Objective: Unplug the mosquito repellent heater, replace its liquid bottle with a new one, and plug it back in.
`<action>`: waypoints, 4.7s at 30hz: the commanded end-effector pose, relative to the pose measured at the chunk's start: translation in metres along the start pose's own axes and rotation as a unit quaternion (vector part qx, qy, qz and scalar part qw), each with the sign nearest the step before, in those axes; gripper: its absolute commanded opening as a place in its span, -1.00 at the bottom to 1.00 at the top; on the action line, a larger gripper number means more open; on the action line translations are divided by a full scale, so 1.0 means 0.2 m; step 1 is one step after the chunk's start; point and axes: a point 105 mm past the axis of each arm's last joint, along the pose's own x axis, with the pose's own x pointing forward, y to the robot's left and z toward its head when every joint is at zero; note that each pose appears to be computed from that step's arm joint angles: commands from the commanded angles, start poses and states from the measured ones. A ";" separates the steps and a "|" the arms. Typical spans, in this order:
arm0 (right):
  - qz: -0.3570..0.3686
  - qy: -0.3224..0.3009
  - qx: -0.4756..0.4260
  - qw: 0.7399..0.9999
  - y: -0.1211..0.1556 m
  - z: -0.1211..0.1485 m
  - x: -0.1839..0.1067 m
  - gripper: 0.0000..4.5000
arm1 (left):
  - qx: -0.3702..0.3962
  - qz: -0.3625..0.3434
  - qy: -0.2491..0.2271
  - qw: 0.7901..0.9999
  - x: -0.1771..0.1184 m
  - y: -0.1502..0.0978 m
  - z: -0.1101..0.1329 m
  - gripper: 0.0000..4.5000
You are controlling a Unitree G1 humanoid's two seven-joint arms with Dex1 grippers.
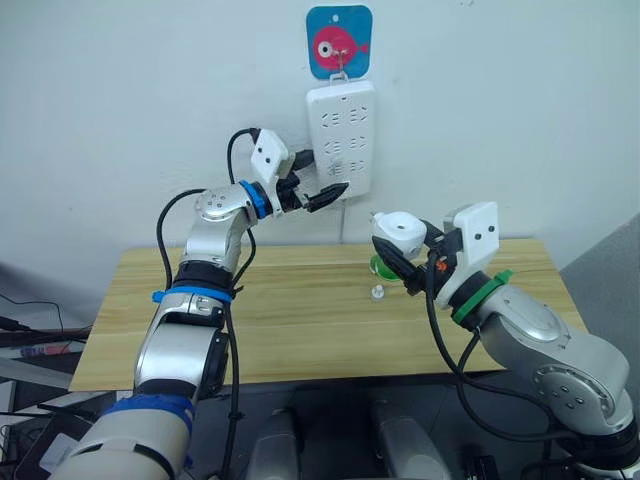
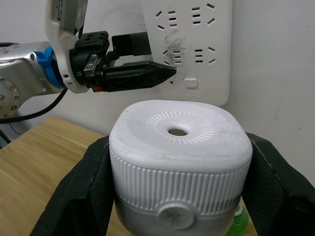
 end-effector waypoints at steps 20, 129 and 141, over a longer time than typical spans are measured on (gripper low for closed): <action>-0.009 -0.068 -0.097 0.993 -0.17 0.18 0.31 0.36 | 0.010 0.015 0.015 1.000 -0.02 0.05 0.01 -0.40; 0.030 -0.088 -0.048 0.995 -0.05 0.11 0.62 0.51 | -0.035 0.017 0.005 0.999 -0.02 0.05 0.05 -0.41; 0.021 -0.067 -0.104 0.992 -0.08 0.08 0.40 1.00 | 0.043 0.121 0.015 0.992 -0.16 0.24 0.07 0.04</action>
